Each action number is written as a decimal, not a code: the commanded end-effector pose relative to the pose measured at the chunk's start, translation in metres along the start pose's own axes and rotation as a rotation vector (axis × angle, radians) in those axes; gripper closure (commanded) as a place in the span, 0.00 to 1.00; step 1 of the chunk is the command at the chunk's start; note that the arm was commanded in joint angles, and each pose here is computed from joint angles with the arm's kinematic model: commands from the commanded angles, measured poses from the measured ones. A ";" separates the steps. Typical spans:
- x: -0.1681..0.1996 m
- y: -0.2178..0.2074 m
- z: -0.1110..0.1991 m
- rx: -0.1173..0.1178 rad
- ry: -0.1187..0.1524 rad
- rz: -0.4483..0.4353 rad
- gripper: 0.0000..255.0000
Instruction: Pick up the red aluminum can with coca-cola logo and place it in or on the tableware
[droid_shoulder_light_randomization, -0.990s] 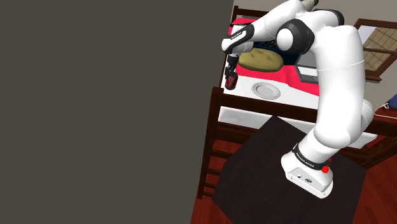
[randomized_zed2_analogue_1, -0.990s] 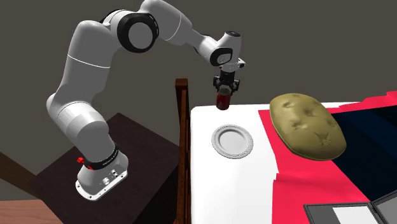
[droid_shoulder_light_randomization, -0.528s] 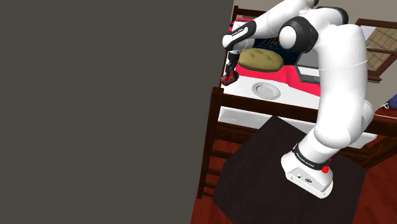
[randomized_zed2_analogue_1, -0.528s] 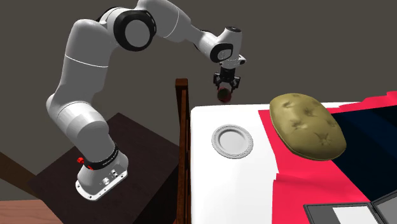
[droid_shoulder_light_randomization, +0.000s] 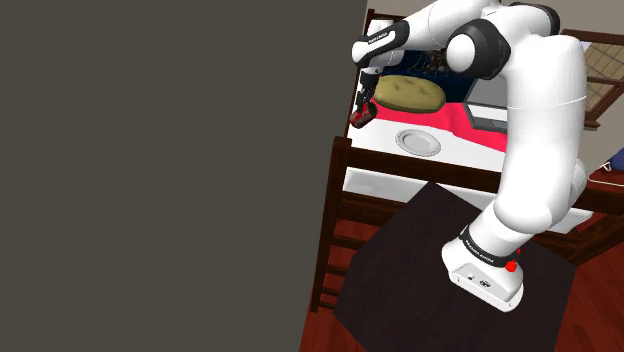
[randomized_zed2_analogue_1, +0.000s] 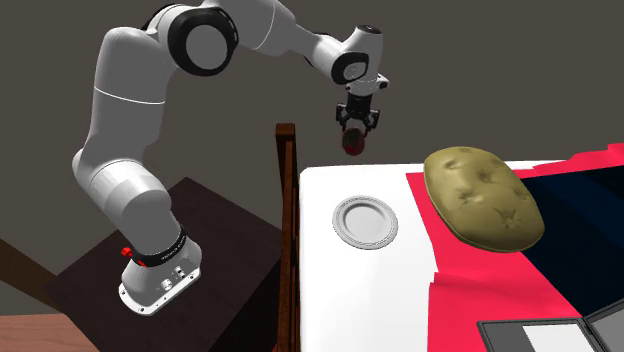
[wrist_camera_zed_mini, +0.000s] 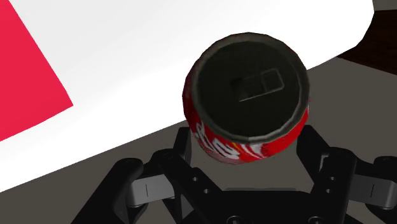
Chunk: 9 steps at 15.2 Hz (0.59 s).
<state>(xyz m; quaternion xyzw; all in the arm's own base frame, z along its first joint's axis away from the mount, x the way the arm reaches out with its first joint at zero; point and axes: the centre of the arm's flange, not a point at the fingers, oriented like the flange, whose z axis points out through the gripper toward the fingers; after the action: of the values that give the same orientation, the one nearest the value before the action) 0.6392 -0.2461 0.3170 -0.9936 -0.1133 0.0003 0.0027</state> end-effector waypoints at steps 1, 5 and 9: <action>0.000 0.001 -0.010 0.000 0.000 0.000 1.00; -0.012 0.006 -0.027 0.000 0.000 0.000 1.00; -0.059 0.028 -0.033 0.000 0.000 0.000 1.00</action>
<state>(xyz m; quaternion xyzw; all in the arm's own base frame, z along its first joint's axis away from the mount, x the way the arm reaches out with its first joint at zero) 0.5966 -0.2783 0.3484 -0.9936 -0.1131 0.0006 0.0027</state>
